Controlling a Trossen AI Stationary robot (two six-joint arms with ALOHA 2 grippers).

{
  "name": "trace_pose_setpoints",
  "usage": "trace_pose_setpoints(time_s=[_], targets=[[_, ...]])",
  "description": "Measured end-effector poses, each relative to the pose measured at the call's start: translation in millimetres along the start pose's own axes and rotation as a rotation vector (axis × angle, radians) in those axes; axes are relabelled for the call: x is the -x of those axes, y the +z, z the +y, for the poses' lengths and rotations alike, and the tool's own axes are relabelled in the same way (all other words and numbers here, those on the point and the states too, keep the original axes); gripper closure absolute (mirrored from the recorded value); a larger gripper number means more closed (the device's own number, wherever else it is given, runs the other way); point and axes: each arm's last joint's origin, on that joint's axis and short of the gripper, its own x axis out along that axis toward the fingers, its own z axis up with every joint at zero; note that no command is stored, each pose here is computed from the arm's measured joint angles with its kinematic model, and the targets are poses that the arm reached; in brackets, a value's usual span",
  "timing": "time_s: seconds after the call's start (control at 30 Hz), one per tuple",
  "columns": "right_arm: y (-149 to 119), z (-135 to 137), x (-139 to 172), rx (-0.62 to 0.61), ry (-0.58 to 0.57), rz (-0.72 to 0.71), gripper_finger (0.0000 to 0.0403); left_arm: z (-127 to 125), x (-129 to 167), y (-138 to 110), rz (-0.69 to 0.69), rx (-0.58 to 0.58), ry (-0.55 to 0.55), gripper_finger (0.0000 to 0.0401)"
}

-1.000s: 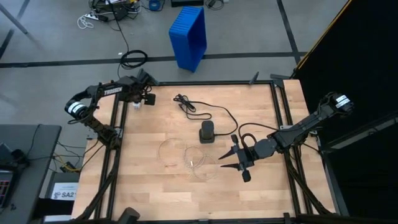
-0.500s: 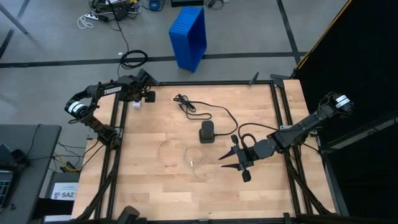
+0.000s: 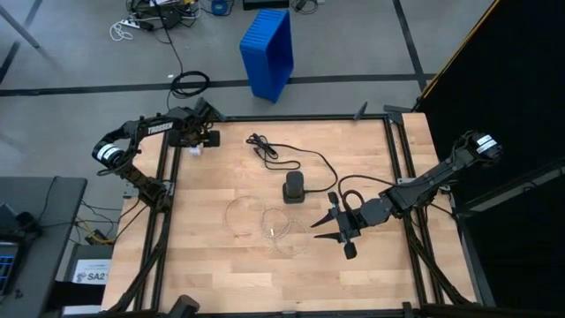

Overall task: Plug in charger
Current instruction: Insert the charger cable into the charger adapter

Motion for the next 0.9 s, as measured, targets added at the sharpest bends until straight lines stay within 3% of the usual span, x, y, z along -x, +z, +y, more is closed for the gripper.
trace_pose_setpoints(time_s=[0.13,0.53,0.7,0.9], targets=[[1.2,1.5,0.4,0.009,0.005,-0.012,0.0294,-15.4,-1.4,-12.4,0.076,-0.074,-0.102,0.0194],[4.9,6.4,2.2,0.006,0.022,-0.046,0.0297,-39.8,4.5,-38.4,0.092,-0.213,-0.077,0.0194],[5.9,6.5,2.4,0.003,0.022,-0.056,0.0295,-42.0,7.3,-39.9,0.07,-0.286,-0.058,0.0194],[5.7,6.5,2.4,0.004,0.022,-0.054,0.0294,-60.3,28.5,-33.5,0.026,-0.364,-0.13,0.0194]])
